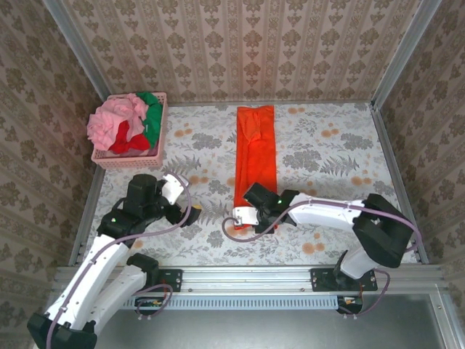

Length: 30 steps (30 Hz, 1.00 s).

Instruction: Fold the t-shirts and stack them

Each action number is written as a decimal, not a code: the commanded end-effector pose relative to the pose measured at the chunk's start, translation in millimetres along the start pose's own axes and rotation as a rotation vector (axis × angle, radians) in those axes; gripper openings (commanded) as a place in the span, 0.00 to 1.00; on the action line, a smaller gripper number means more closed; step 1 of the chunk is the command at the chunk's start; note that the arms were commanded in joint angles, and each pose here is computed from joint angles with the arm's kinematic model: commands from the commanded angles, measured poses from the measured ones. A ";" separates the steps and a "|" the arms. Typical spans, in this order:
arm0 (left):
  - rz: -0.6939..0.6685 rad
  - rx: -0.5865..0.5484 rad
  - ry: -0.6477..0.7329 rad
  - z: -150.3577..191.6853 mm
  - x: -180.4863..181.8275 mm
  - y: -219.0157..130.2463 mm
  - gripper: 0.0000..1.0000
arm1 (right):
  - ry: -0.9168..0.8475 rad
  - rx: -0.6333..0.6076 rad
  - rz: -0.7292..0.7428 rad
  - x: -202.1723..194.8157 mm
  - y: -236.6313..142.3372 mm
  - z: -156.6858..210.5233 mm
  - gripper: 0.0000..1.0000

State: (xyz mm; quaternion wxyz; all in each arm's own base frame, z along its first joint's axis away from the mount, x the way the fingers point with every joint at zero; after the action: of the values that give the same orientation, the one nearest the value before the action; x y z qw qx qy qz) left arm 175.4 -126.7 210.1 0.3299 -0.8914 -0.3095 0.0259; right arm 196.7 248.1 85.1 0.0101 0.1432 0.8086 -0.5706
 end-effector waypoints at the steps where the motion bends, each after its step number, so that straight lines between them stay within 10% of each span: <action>1: 0.068 -0.042 0.068 -1.5 -11.7 -5.0 1.00 | 0.032 0.029 -0.044 13.1 -13.2 17.4 0.00; 15: 0.143 -0.111 0.163 -3.4 -22.1 1.4 1.00 | -0.002 -0.080 -0.062 7.9 -69.8 2.2 0.00; 30: 0.193 -0.178 0.208 -18.9 -21.1 11.9 1.00 | 0.032 -0.071 0.044 -139.0 -53.2 -27.8 0.00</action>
State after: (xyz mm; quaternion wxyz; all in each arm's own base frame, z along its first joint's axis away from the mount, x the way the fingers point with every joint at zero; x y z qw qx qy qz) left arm 166.7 -152.8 208.8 0.2882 -0.9356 -0.1982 -0.0478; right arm 303.5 226.5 162.7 -0.0025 0.1814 0.8231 -0.5382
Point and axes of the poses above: each hand's point on the last joint's axis, 136 mm out from that joint toward the fingers, its own y axis out along the fingers, its own x axis along the line the jaws close on, z = x × y, the point moved 4 cm from there along -y, back along the fingers, and after that the axes turned 11 degrees about y, right-handed, at the moved point
